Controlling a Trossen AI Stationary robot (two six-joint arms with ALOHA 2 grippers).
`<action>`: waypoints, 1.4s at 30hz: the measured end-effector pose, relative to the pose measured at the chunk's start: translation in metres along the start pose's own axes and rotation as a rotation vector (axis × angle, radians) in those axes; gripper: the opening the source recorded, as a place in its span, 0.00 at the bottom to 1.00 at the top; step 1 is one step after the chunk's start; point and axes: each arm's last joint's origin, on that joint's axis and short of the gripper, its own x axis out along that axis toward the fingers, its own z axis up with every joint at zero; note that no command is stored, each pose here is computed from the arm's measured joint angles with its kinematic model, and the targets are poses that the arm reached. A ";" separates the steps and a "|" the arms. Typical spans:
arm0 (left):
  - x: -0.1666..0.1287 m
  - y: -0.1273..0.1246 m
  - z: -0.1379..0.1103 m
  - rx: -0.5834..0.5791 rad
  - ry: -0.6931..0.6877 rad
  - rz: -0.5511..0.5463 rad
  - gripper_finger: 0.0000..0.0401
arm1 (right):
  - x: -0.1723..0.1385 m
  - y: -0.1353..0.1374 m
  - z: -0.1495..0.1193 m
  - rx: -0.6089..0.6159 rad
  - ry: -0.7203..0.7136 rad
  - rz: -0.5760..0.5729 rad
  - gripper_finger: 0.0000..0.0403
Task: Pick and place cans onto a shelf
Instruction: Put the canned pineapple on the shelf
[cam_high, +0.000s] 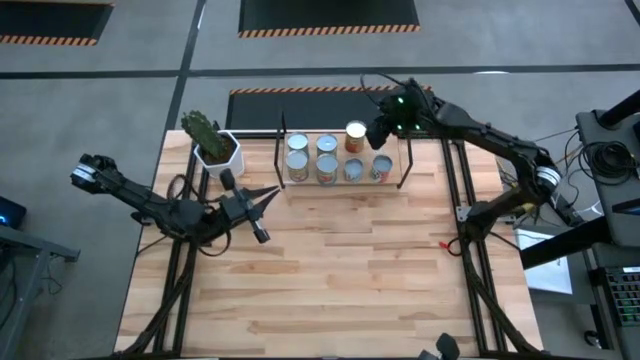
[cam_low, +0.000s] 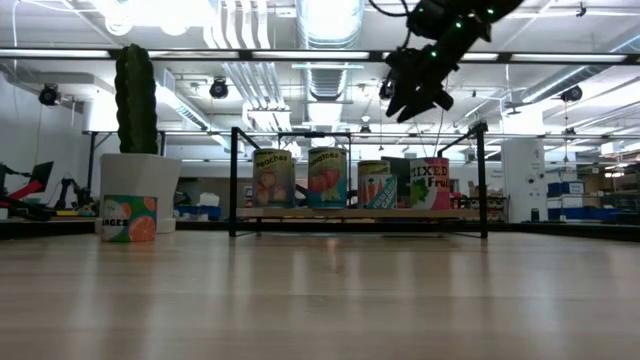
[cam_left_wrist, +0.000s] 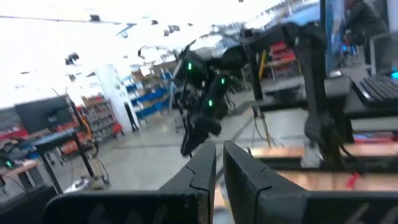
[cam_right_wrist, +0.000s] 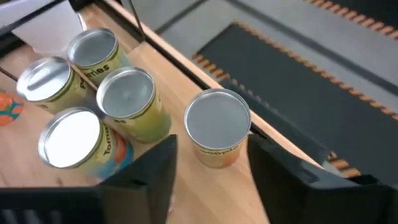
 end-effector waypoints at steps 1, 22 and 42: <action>0.000 0.001 0.002 0.005 -0.013 0.007 0.03 | 0.001 0.001 0.005 -0.007 0.029 -0.003 0.37; 0.000 0.001 0.001 0.082 -0.007 0.005 0.03 | 0.083 -0.003 0.034 -0.185 0.403 -0.009 0.03; 0.000 0.001 0.001 0.082 -0.007 0.005 0.03 | 0.102 -0.003 0.035 -0.183 0.375 -0.009 0.03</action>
